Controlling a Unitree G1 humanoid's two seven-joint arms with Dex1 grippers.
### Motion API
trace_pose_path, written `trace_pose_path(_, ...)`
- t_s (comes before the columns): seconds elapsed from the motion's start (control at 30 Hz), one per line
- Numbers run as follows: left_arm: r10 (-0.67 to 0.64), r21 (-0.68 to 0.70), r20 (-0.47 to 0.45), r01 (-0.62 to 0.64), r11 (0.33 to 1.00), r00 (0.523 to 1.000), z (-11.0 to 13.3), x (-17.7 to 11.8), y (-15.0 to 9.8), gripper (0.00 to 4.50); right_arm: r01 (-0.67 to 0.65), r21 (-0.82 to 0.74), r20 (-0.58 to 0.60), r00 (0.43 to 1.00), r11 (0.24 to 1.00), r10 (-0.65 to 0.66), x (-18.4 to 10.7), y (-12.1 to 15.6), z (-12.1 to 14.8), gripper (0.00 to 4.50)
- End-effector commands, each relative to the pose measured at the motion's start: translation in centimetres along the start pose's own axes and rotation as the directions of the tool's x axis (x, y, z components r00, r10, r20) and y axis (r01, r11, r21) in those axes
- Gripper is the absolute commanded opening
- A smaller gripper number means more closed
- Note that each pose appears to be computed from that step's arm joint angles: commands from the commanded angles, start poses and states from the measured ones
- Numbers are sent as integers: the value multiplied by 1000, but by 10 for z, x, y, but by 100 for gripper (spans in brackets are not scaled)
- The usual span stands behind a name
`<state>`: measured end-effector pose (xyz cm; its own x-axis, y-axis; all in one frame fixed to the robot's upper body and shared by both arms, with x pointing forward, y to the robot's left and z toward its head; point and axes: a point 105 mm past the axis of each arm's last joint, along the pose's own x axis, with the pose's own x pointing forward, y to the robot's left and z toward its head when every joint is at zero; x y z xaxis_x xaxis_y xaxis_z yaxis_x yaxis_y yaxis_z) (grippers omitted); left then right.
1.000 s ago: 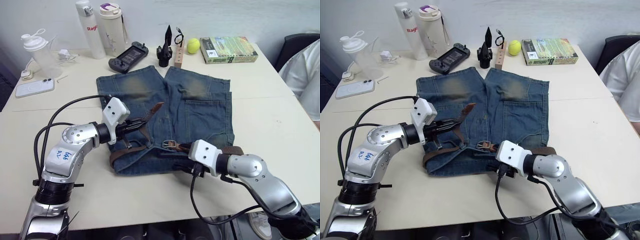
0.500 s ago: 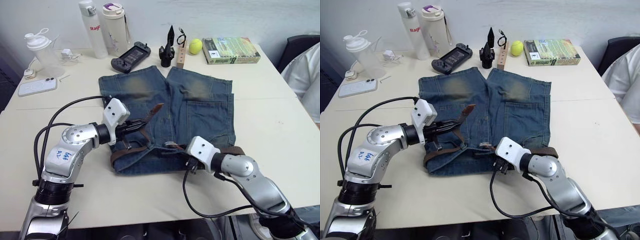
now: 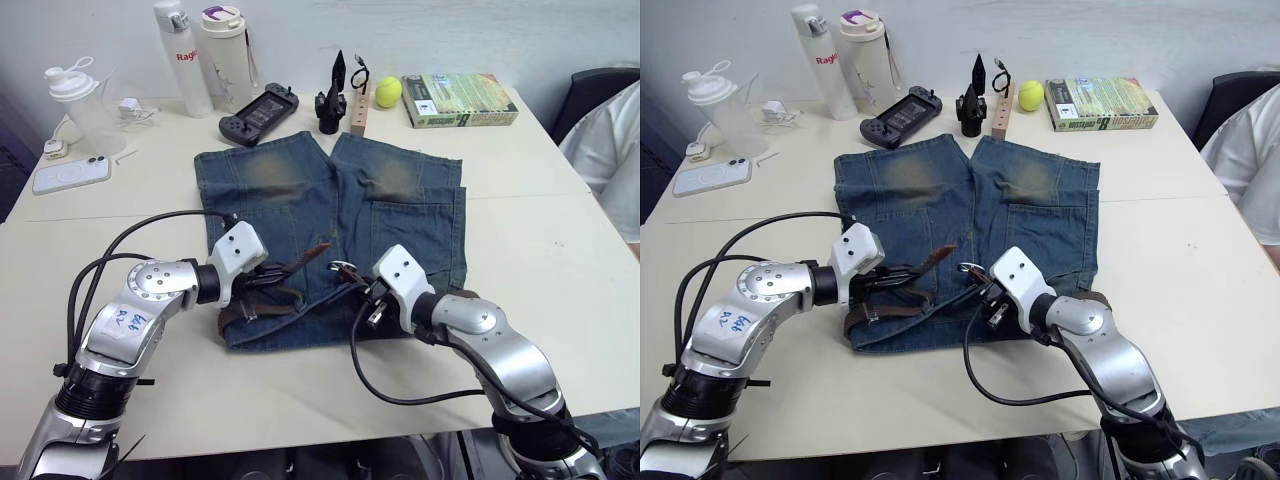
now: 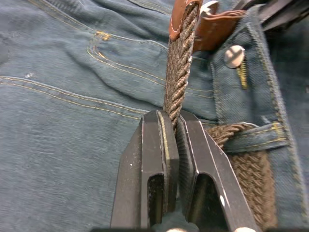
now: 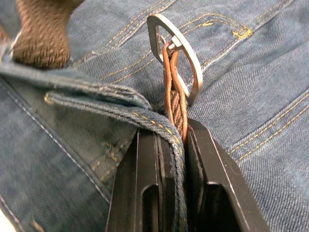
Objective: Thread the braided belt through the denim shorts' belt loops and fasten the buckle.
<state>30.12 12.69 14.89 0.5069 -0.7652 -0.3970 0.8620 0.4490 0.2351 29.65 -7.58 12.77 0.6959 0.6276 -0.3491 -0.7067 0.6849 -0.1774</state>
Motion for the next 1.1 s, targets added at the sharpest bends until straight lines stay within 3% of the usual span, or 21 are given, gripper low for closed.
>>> trace_pose_path(0.03, -100, 26, -16, 100, 995, 995, 2, -5, -20, 0, 41, 14, 68, 997, 999, -42, -6, -3, 19, 7)
trace_pose_path(0.17, -126, 7, -72, 127, 992, 989, -10, -3, -26, 0, 45, 15, 78, 996, 999, -46, -5, -1, 24, 7)
trace_pose_path(0.33, -48, -53, -103, 43, 998, 994, -14, 7, -16, 0, 52, -50, 109, 993, 997, -46, -7, 2, 33, 7)
trace_pose_path(1.1, 83, -189, -114, -104, 976, 990, 2, 37, -19, 0, 83, -127, 109, 992, 988, -69, -3, 14, 38, 7)
